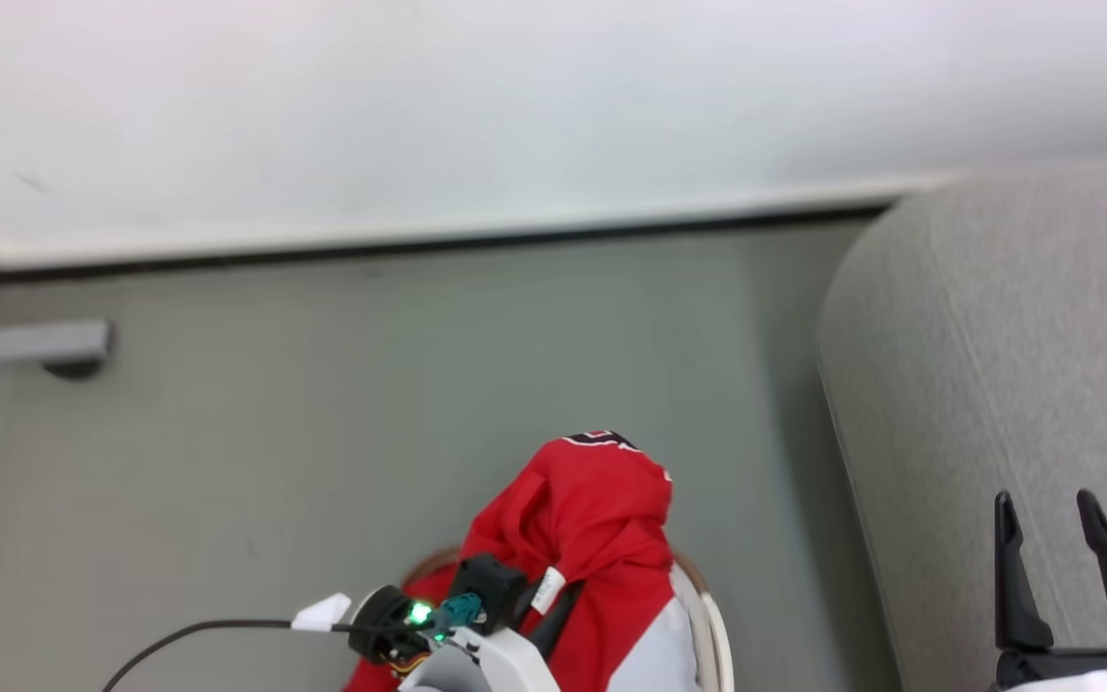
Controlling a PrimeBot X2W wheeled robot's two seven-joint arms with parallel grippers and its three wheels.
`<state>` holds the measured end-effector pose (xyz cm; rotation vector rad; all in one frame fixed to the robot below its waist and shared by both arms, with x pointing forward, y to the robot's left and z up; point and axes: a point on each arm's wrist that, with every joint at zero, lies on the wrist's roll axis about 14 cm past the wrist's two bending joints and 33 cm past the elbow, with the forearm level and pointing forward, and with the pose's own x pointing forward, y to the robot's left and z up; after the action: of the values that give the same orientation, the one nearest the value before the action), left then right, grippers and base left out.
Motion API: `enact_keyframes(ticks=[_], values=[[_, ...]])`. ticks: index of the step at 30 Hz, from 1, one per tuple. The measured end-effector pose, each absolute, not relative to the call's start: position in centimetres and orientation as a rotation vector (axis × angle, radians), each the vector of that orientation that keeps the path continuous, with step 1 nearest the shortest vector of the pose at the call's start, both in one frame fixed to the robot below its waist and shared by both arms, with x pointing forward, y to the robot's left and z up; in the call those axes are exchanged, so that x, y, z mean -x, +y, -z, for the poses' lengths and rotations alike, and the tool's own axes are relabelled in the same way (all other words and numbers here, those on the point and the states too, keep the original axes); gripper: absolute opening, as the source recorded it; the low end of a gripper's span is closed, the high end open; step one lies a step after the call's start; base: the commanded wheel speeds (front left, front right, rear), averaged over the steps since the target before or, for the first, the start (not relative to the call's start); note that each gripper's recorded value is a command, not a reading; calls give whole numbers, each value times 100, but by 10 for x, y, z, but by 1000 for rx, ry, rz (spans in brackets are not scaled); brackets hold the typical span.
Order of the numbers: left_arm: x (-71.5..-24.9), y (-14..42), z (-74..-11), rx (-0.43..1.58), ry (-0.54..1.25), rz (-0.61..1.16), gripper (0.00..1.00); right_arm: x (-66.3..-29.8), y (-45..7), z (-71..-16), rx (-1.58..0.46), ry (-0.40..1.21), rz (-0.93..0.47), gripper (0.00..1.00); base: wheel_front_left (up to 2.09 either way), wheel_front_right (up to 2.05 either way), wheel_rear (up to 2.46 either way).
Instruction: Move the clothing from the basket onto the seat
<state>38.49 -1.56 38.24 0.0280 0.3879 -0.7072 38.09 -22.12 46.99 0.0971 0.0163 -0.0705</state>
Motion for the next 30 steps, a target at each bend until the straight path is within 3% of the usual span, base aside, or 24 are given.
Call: enact_keyframes(ticks=[15, 30], values=[[-367, 1, -510, -23, 100, 641, 0, -340, -210, -503, -95, -81, 35, 100, 0, 0, 0], [-357, 25, -541, -24, 49, 575, 0, -328, -205, -513, -67, -113, 15, 100, 0, 0, 0]])
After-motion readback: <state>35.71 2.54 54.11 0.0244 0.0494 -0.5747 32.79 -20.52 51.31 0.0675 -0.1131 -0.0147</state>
